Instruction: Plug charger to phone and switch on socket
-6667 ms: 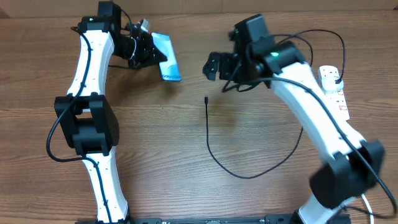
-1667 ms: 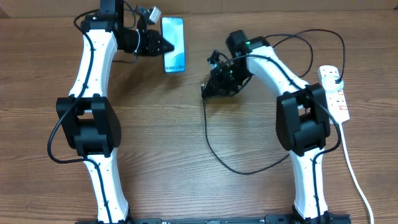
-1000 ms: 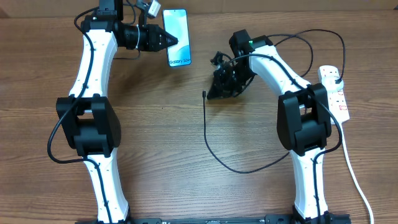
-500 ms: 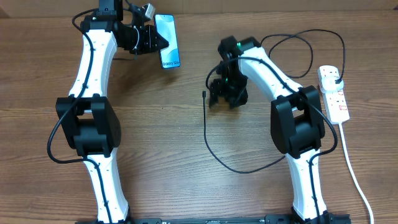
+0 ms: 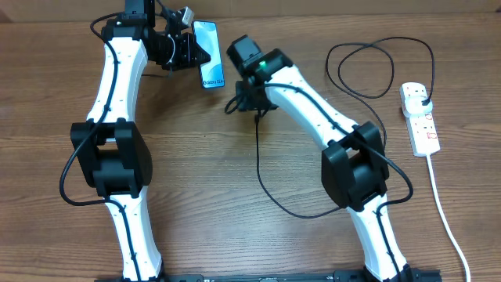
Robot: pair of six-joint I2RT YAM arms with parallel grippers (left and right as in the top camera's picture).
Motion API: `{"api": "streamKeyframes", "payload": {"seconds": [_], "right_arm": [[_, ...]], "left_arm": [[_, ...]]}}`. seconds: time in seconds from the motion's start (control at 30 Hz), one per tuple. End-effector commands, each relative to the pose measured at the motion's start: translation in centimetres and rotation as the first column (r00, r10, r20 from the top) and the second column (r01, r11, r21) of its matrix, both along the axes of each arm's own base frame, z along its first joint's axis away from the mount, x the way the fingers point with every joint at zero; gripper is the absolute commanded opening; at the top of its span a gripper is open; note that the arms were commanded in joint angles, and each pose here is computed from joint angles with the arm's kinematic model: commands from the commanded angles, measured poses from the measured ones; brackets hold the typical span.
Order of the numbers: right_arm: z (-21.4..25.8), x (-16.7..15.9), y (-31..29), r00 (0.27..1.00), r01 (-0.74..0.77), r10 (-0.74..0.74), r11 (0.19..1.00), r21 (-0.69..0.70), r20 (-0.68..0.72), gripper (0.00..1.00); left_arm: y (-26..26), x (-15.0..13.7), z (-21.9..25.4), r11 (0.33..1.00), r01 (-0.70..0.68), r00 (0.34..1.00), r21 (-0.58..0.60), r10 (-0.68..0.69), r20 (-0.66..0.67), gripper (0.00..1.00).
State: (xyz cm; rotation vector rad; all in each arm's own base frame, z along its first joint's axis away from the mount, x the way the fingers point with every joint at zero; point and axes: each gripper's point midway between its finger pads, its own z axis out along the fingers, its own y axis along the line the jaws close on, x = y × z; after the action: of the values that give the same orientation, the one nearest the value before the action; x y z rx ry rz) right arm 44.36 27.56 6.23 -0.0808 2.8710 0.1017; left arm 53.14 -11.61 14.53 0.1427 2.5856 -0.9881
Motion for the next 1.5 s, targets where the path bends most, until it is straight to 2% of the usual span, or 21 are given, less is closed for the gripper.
{"api": "streamKeyframes", "payload": {"seconds": [0.0, 0.2, 0.3, 0.77, 0.83, 0.87, 0.9, 0.97, 1.13, 1.27, 1.4, 1.43, 1.47], "right_arm": [[-0.3, 0.1, -1.6, 0.997, 0.073, -0.072, 0.996, -0.042, 0.025, 0.47], [-2.9, -1.3, -2.6, 0.997, 0.07, -0.072, 0.994, -0.079, -0.025, 0.42], [-3.6, -1.7, -2.6, 0.997, 0.066, -0.069, 0.994, -0.084, -0.033, 0.31], [-4.2, -3.2, -1.2, 0.993, 0.04, -0.041, 0.999, -0.013, -0.11, 0.31], [-4.7, -3.4, -1.3, 0.992, 0.04, -0.041, 0.999, -0.017, -0.116, 0.27], [-5.2, -3.6, -1.5, 0.992, 0.04, -0.042, 0.999, -0.02, -0.12, 0.22], [-6.1, -4.1, -1.8, 0.99, 0.04, -0.043, 0.999, -0.03, -0.134, 0.1], [-6.2, -4.3, -1.9, 0.989, 0.04, -0.044, 0.999, -0.036, -0.141, 0.04], [-6.3, -5.4, -2.6, 0.982, 0.037, -0.049, 0.997, -0.065, -0.183, 0.04], [-6.3, -8.9, -4.4, 0.945, 0.021, -0.063, 0.991, -0.133, -0.32, 0.04], [-6.0, -11.4, -4.9, 0.904, -0.02, -0.042, 0.99, -0.139, -0.426, 0.04], [-6.0, -11.4, -5.0, 0.905, -0.02, -0.044, 0.989, -0.144, -0.424, 0.05], [-6.0, -11.2, -5.0, 0.908, -0.018, -0.044, 0.99, -0.143, -0.417, 0.16]], "left_arm": [[-0.2, 0.0, 4.1, 1.0, 0.0, 0.997, -0.022, 0.001, 0.079, 0.04], [-0.2, 0.0, 4.1, 1.0, 0.0, 0.997, -0.022, 0.001, 0.079, 0.04], [-0.2, 0.0, 4.1, 1.0, 0.0, 0.997, -0.022, 0.001, 0.079, 0.04], [-0.2, -0.1, 4.1, 1.0, 0.0, 0.998, -0.022, 0.001, 0.07, 0.04], [-0.2, -0.2, 4.0, 1.0, 0.0, 0.998, -0.022, 0.001, 0.067, 0.04], [-0.2, -0.2, 4.0, 1.0, 0.0, 0.998, -0.022, 0.001, 0.065, 0.04], [-0.2, -0.2, 4.0, 1.0, 0.0, 0.998, -0.021, 0.001, 0.064, 0.04], [-0.2, -0.2, 4.0, 1.0, -0.002, 0.998, -0.018, 0.003, 0.064, 0.04], [-0.1, -0.2, 3.9, 1.0, -0.005, 0.998, -0.013, 0.005, 0.063, 0.04], [-0.1, -0.2, 3.9, 1.0, -0.005, 0.998, -0.013, 0.006, 0.06, 0.04], [-0.1, -0.2, 3.9, 1.0, -0.005, 0.998, -0.013, 0.006, 0.06, 0.04], [-0.1, -0.2, 3.9, 1.0, -0.005, 0.998, -0.012, 0.006, 0.06, 0.04], [-0.1, -0.2, 3.9, 1.0, -0.005, 0.998, -0.012, 0.006, 0.061, 0.04]]}}
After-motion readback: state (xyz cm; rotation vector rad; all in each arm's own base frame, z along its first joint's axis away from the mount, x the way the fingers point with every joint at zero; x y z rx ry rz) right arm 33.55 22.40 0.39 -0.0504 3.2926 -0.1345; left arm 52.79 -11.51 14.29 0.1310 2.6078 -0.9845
